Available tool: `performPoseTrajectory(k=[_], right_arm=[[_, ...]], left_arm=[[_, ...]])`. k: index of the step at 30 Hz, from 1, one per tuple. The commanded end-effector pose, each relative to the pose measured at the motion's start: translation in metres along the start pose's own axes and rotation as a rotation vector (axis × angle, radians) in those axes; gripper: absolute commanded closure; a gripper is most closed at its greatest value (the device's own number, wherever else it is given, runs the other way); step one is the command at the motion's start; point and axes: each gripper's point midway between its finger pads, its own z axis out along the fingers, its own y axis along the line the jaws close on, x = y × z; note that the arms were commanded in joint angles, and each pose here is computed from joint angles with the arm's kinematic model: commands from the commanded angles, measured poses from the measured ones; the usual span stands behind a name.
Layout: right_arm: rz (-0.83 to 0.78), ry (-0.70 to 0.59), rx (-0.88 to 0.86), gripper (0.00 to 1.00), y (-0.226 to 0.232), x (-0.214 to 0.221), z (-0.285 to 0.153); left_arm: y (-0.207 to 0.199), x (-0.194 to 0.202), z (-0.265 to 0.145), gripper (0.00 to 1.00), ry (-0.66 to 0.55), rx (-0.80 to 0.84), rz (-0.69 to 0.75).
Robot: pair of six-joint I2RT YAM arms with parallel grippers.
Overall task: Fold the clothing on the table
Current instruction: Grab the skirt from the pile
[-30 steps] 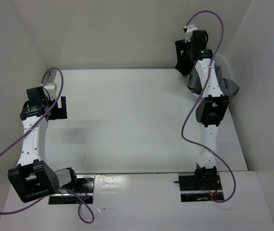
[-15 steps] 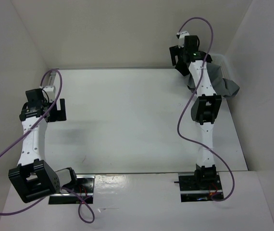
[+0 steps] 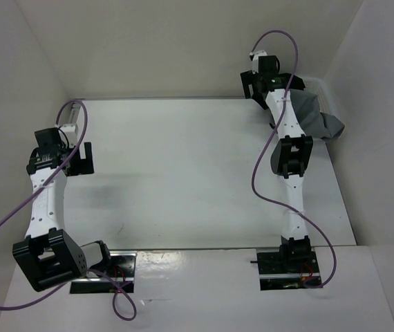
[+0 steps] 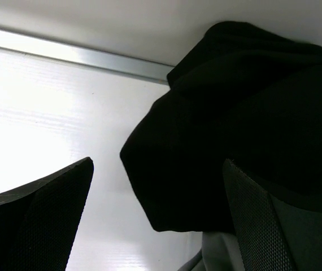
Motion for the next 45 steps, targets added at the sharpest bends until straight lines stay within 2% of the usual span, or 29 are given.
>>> performPoseTrajectory(k=[1, 10, 26, 29, 31, 33, 34, 35, 45], right_arm=[[0.009, -0.042, 0.068, 0.01, -0.012, -0.019, -0.008], [0.017, -0.013, 0.241, 0.03, -0.041, -0.012, -0.01], [-0.003, 0.018, 0.219, 0.05, -0.022, 0.004, 0.009], [-0.002, 0.02, 0.228, 0.15, -0.024, 0.004, 0.008], [-0.002, 0.02, 0.228, 0.39, -0.024, 0.004, 0.008], [-0.002, 0.023, 0.241, 0.7, -0.026, 0.004, 0.007], [-0.002, 0.027, 0.261, 0.94, -0.029, 0.005, 0.006], [0.001, 0.02, 0.272, 1.0, -0.031, 0.003, 0.006], [0.022, -0.032, 0.291, 1.0, -0.046, -0.021, -0.015]], left_arm=[[0.001, -0.005, -0.003, 0.0, -0.011, 0.008, 0.018], [0.0, 0.0, -0.004, 0.0, -0.003, 0.01, 0.018], [0.0, 0.002, -0.004, 0.0, 0.007, 0.012, 0.017], [0.0, -0.002, -0.006, 0.0, -0.002, 0.01, 0.018], [0.0, -0.002, -0.006, 0.0, -0.002, 0.01, 0.018], [0.0, -0.002, -0.006, 0.0, -0.002, 0.01, 0.018], [0.0, 0.0, -0.004, 0.0, 0.006, 0.012, 0.017], [0.0, 0.0, -0.003, 0.0, 0.007, 0.012, 0.017], [0.0, -0.002, -0.006, 0.0, -0.002, 0.01, 0.018]])
